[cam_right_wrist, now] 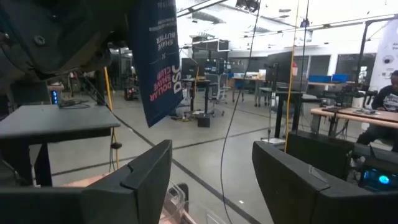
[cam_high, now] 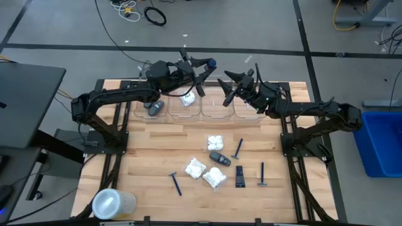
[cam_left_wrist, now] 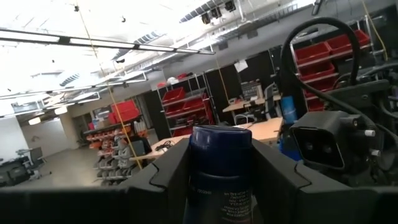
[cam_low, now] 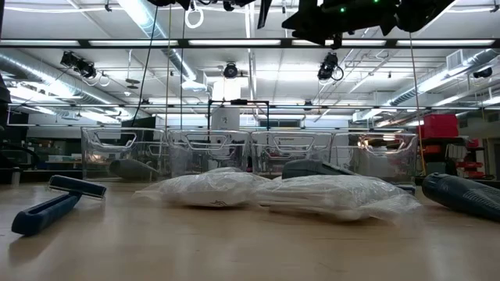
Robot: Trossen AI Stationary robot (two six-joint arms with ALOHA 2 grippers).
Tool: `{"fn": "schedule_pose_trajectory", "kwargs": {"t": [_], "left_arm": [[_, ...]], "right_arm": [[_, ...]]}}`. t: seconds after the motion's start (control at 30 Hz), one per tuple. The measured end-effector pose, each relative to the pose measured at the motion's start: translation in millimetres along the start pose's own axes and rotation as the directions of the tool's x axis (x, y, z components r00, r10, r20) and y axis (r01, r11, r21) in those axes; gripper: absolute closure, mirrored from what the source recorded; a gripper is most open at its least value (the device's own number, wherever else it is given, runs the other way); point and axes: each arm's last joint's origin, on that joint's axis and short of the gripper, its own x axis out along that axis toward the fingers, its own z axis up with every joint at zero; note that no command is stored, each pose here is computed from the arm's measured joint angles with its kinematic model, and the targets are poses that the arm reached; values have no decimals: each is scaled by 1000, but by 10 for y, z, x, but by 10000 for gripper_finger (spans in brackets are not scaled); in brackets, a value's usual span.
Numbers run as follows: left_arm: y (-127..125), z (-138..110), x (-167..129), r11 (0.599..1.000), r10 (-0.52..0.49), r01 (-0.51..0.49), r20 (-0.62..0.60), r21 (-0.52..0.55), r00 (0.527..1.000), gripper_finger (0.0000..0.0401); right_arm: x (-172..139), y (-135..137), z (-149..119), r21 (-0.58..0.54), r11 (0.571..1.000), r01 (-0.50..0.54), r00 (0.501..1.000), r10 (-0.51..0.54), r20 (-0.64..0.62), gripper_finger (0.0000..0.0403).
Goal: Pick & Place Travel size toiletries
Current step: Put the left blue shave cream into the middle right transparent bin
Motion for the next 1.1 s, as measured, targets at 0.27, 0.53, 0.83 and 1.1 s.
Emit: {"fn": "schedule_pose_trajectory", "kwargs": {"t": [0.27,0.53,0.83,1.1], "left_arm": [[6,-6,0,999,23,-23,-12,23,1000,248],[4,-15,0,999,22,-22,-21,25,1000,248],[9,-18,0,998,43,-41,-29,48,999,248],[11,-29,-1,997,56,-54,-44,53,997,248]], "right_arm": [[24,19,-25,34,999,-27,1000,27,7,172],[245,110,44,40,997,-62,998,61,23,162],[434,189,22,47,996,-74,997,73,12,173],[515,195,18,88,993,-78,997,76,23,177]]}}
